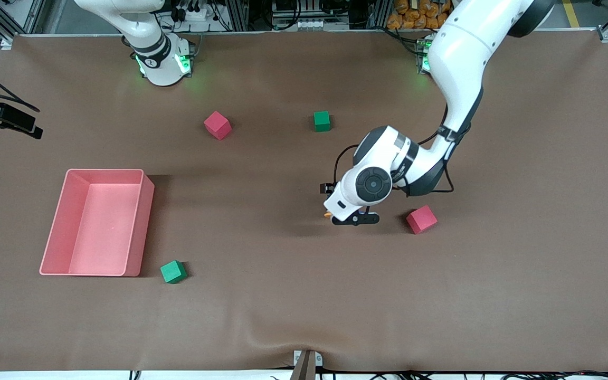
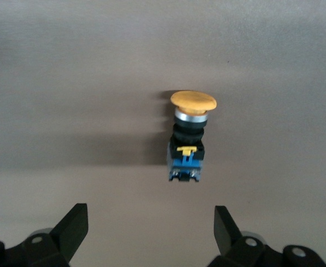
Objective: Place and upright button with both arms
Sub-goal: 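Reach the left gripper down to the button lying on the table, then grasp the button base with the left gripper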
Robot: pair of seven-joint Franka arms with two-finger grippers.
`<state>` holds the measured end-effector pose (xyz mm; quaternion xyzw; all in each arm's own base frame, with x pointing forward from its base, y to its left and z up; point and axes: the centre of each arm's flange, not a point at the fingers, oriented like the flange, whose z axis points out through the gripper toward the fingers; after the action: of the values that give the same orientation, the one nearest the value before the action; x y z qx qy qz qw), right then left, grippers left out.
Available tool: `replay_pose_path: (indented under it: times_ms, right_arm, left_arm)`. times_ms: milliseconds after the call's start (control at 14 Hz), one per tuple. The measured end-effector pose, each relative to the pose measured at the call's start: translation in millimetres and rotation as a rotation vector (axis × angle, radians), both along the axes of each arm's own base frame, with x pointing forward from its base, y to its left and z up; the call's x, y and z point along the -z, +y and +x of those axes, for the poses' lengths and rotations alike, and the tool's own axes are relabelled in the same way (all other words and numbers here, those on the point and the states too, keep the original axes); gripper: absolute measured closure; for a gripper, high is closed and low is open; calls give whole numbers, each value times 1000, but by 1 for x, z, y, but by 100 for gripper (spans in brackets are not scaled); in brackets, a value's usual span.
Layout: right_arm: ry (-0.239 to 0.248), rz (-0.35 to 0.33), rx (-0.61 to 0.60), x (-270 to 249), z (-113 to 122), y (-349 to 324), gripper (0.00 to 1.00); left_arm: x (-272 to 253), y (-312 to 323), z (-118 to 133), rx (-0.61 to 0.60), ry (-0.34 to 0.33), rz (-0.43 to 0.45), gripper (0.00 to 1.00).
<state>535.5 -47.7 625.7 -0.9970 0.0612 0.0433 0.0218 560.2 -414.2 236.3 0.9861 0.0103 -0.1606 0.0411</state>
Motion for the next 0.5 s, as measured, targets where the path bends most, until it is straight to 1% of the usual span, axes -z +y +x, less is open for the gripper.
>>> replay_pose_path:
  times_ms: [143, 286, 500]
  right_arm:
    - [-21, -5, -8, -5, 1, -1, 0]
    - [-43, -23, -34, -15, 1, -6, 0]
    - [-57, -45, -41, -22, 0, -13, 0]
  left_arm:
    - [16, -9, -4, 2, 4, -10, 0]
    - [27, -18, -8, 10, 12, -14, 0]
    - [35, -22, -3, 19, 11, -24, 4]
